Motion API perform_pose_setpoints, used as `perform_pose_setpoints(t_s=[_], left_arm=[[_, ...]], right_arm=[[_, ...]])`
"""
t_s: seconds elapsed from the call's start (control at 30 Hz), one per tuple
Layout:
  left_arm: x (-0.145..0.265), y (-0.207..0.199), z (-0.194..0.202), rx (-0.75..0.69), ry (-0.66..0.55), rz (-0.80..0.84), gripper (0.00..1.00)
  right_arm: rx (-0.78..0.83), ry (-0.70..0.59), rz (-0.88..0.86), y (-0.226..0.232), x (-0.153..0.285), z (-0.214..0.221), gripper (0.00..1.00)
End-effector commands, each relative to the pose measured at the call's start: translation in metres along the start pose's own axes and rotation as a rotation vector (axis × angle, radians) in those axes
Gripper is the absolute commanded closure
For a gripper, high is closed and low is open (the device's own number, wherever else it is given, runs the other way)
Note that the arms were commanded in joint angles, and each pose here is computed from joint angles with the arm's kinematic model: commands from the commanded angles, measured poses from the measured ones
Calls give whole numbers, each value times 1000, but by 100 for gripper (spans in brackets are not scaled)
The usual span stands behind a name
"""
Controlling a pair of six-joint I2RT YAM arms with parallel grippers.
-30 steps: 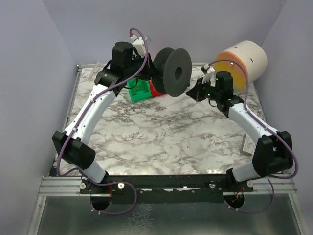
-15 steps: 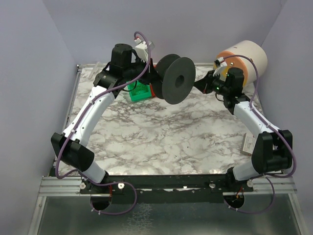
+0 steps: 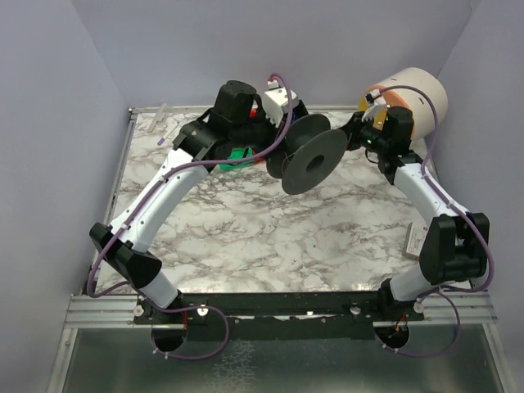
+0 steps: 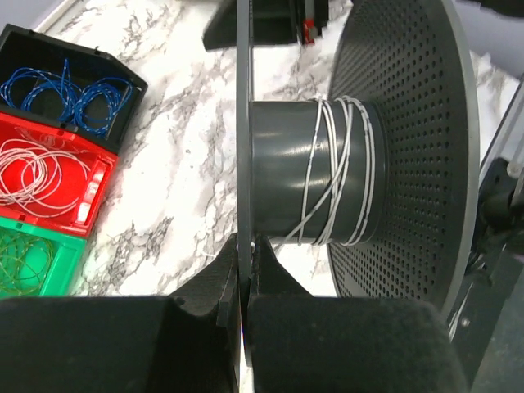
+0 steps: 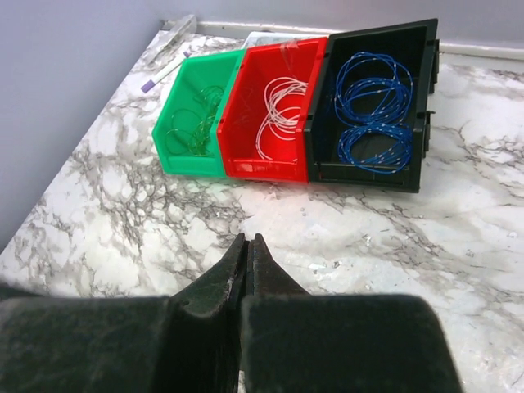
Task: Wrap the cables
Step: Wrap the cable around the cable reel.
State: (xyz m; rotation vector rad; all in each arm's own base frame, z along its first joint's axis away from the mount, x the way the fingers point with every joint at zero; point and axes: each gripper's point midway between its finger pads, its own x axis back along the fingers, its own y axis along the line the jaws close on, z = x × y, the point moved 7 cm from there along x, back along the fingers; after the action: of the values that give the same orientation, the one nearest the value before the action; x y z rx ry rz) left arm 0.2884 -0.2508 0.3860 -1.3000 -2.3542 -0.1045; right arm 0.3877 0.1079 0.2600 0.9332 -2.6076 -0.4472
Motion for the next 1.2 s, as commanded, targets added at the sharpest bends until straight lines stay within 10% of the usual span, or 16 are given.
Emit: perform_pose_setpoints(t_s=[0.0, 0.27, 0.9, 1.17], left_arm=[[13, 6, -14, -126, -19, -141, 100], [21, 3, -39, -171, -89, -149, 100], [41, 7, -112, -52, -374, -291, 100], [34, 9, -117, 0, -393, -293, 100]], right_arm=[[29, -6, -30, 2, 4, -15, 99], [162, 65, -183, 13, 13, 2, 99], [488, -27, -642, 36, 32, 48, 26], [480, 10, -737, 63, 17, 58, 22]])
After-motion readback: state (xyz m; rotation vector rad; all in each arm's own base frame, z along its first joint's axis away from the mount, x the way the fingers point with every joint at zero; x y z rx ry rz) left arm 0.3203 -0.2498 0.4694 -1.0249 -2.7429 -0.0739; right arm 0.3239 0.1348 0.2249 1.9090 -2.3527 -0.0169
